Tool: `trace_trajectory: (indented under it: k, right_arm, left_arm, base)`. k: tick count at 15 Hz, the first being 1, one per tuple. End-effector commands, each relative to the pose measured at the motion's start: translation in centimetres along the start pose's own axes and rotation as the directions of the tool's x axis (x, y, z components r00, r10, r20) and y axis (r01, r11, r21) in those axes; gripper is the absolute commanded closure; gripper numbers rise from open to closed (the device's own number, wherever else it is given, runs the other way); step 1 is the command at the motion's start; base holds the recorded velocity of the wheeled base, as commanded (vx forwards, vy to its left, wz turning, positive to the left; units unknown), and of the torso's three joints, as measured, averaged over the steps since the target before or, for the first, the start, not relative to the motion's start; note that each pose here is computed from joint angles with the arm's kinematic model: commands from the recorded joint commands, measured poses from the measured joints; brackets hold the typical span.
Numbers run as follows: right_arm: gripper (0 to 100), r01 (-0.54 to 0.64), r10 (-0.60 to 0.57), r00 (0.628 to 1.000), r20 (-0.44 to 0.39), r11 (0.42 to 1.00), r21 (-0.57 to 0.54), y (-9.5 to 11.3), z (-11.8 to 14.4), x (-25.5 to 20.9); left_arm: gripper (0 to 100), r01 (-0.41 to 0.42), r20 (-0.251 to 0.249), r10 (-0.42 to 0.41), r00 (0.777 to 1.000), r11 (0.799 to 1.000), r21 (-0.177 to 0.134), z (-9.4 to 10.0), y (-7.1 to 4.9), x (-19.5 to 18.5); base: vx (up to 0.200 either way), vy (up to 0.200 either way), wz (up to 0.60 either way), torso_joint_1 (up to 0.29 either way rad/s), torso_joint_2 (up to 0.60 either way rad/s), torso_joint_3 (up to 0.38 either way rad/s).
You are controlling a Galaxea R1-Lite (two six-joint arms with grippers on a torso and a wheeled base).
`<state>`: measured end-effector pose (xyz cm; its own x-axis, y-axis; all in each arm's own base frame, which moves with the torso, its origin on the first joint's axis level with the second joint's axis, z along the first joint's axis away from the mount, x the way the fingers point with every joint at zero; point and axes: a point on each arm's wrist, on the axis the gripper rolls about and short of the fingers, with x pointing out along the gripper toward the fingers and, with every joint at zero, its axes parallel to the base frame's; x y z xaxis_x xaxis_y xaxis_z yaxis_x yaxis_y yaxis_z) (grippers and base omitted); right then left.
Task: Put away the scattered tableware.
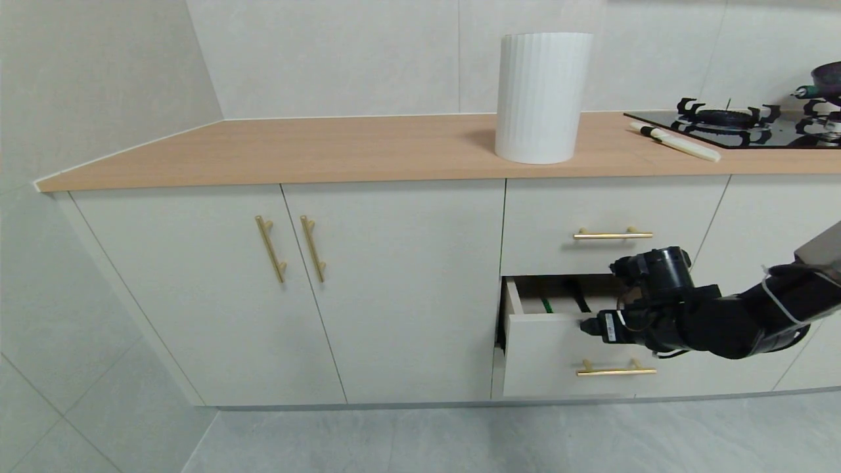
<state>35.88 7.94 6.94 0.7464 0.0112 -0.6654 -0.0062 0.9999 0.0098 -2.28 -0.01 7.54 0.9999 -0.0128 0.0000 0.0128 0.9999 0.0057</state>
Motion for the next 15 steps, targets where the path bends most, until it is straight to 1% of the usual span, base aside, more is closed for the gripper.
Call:
trace_trajectory:
  k: [1,3,4,6,8,10,12,15]
  right_arm:
    - [0,0.017,-0.017,1.000,-0.011,1.000,0.009,-0.1,0.1,2.5]
    - [0,0.030,-0.030,1.000,0.001,0.999,0.018,-0.3,0.4,3.2]
    - [0,0.040,-0.041,0.999,0.031,0.999,0.028,-0.3,0.7,4.1]
    - [0,0.041,-0.043,0.997,0.061,0.999,0.036,-0.4,0.8,4.8]
    - [0,0.039,-0.045,0.993,0.113,0.998,0.050,-0.6,1.1,5.6]
    - [0,0.060,-0.073,0.982,0.172,0.995,0.080,-1.2,1.0,7.3]
    - [0,0.081,-0.098,0.976,0.192,0.992,0.093,-1.6,0.8,8.3]
    - [0,0.084,-0.117,0.967,0.227,0.985,0.149,-1.5,1.1,9.7]
  left_arm:
    - [0,0.000,0.000,0.000,1.000,1.000,0.000,0.0,0.0,0.0]
    - [0,0.000,0.000,0.000,1.000,1.000,0.000,0.0,0.0,0.0]
    - [0,0.000,0.000,0.000,1.000,1.000,0.000,0.0,0.0,0.0]
    - [0,0.000,0.000,0.000,1.000,1.000,0.000,0.0,0.0,0.0]
    - [0,0.000,0.000,0.000,1.000,1.000,0.000,0.0,0.0,0.0]
    - [0,0.000,0.000,0.000,1.000,1.000,0.000,0.0,0.0,0.0]
    - [0,0.000,0.000,0.000,1.000,1.000,0.000,0.0,0.0,0.0]
    - [0,0.000,0.000,0.000,1.000,1.000,0.000,0.0,0.0,0.0]
  base:
    - [0.000,0.000,0.00,0.000,0.00,0.000]
    - [0.000,0.000,0.00,0.000,0.00,0.000]
    - [0.000,0.000,0.00,0.000,0.00,0.000]
    - [0.000,0.000,0.00,0.000,0.00,0.000]
    - [0.000,0.000,0.00,0.000,0.00,0.000]
    - [0.000,0.000,0.00,0.000,0.00,0.000]
    - [0.000,0.000,0.00,0.000,0.00,0.000]
    - [0.000,0.000,0.00,0.000,0.00,0.000]
